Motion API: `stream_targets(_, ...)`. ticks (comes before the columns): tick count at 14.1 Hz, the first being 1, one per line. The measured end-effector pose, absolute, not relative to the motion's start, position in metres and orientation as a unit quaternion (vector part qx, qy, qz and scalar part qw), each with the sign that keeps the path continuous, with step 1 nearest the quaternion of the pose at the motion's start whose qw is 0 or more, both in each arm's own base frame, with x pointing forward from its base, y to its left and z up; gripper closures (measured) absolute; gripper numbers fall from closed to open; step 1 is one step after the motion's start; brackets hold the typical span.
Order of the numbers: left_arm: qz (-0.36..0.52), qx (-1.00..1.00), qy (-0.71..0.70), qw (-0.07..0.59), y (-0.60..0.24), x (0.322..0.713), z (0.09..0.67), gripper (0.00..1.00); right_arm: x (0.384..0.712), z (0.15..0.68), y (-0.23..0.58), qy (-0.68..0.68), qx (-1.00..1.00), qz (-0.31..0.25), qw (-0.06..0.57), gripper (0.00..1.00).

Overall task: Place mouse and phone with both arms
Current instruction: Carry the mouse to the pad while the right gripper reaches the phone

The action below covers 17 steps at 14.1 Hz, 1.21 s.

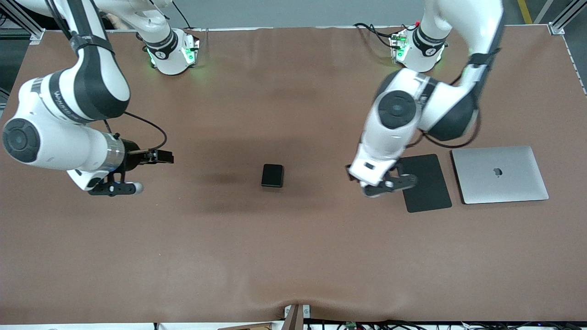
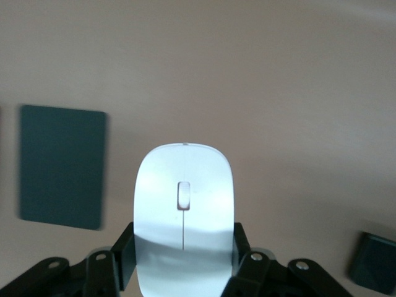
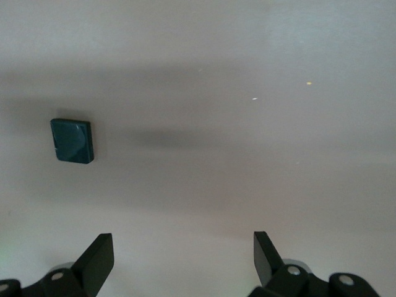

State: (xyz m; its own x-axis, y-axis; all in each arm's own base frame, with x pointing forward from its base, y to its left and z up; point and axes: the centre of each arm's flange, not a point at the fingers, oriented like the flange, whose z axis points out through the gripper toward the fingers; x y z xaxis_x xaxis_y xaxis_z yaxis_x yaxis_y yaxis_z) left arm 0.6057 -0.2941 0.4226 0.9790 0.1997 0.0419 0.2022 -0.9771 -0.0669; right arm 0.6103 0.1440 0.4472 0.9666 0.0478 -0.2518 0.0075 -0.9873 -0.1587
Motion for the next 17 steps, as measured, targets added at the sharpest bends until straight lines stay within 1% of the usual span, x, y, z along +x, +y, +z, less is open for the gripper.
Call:
stream_targets(3, 0.000, -0.995, -0.093, 0.048, -0.201, 0.620, 0.421, 0.37, 0.601, 0.440, 0.201, 0.010, -0.990, 0.125, 0.068, 0.00)
stream_targets(7, 0.029, -0.993, -0.097, 0.058, -0.118, 0.613, 0.398, 0.37, 0.591, 0.421, 0.255, 0.036, -0.990, 0.121, 0.059, 0.00)
stream_targets(10, 0.024, -0.993, -0.108, 0.050, -0.084, 0.604, 0.352, 0.37, 0.585, 0.410, 0.287, 0.046, -0.991, 0.111, 0.058, 0.00)
stream_targets(14, 0.023, -0.994, -0.104, 0.037, -0.068, 0.582, 0.280, 0.37, 0.574, 0.389, 0.330, 0.058, -0.991, 0.102, 0.057, 0.00)
stream_targets(17, 0.024, -0.995, -0.087, 0.031, -0.059, 0.572, 0.252, 0.37, 0.564, 0.367, 0.365, 0.080, -0.991, 0.095, 0.056, 0.00)
